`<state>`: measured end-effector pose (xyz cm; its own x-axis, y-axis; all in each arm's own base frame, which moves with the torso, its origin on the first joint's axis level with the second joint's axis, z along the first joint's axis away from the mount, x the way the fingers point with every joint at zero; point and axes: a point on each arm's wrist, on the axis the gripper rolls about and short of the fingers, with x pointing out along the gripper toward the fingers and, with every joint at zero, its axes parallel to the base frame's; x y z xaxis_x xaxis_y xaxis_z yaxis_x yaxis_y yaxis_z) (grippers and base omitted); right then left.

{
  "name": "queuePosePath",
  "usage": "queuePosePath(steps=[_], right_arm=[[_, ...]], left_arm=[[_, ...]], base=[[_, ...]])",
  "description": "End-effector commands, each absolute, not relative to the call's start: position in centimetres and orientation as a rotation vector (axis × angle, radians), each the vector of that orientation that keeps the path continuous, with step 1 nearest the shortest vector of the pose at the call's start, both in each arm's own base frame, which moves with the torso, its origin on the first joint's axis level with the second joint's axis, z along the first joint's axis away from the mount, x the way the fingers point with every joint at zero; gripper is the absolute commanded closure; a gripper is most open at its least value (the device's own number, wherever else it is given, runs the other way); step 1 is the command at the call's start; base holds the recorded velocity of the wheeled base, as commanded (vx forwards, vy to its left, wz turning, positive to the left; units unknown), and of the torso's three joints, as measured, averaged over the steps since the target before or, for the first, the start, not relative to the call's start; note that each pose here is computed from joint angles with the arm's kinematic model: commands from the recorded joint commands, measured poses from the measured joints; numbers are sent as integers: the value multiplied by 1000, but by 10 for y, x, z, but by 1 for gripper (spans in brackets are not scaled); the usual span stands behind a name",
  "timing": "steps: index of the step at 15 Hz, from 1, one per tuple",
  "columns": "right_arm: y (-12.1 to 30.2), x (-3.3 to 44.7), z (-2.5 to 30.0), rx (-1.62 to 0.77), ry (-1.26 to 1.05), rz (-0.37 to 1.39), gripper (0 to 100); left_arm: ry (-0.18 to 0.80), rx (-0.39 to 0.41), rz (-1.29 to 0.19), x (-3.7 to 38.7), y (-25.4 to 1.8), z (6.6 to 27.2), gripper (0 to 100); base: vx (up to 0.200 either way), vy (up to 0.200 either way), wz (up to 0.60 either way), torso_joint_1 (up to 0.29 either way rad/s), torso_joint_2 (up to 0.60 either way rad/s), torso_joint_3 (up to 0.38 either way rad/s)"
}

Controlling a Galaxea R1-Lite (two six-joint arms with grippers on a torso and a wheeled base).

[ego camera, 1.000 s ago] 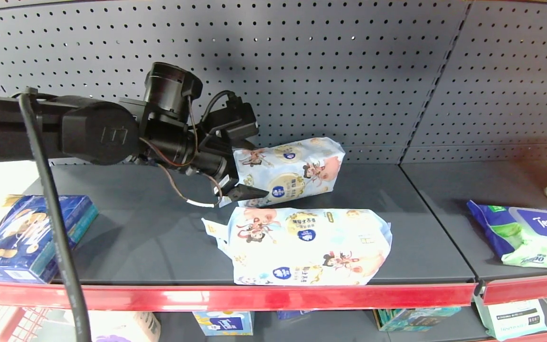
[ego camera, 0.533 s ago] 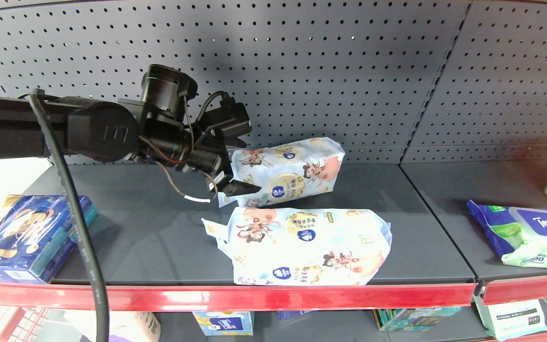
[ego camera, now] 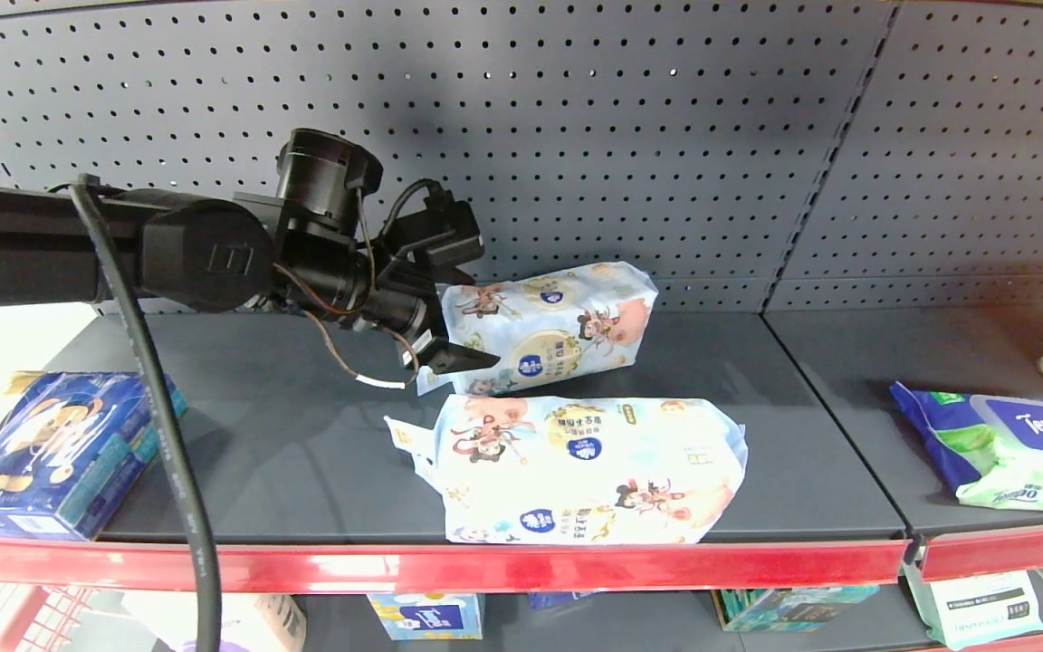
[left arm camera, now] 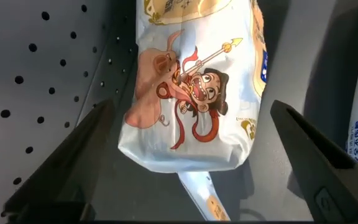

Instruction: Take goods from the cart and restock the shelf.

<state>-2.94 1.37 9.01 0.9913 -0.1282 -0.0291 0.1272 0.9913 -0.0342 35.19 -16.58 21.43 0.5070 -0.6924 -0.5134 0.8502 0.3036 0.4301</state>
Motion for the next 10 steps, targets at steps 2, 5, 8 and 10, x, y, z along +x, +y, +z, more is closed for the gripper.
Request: queuePosePath(steps=[2,5,8,10], right_arm=[[14,-29,90,-32,34,-127,0],[14,-29,89,-32,35,-127,0],[13,-28,87,-31,37,-128,0],[12,-26,84,-35,20,-128,0]], left_arm=[[253,729,-1038,352,-166,213,100],[255,736,-1043,352,-166,211,100],[240,769,-1050,352,-165,211,100],[230,779,-1056,352,-165,211,100]], base=[[0,0,0,0,0,0],[0,0,0,0,0,0],[0,0,0,0,0,0],[0,0,0,0,0,0]])
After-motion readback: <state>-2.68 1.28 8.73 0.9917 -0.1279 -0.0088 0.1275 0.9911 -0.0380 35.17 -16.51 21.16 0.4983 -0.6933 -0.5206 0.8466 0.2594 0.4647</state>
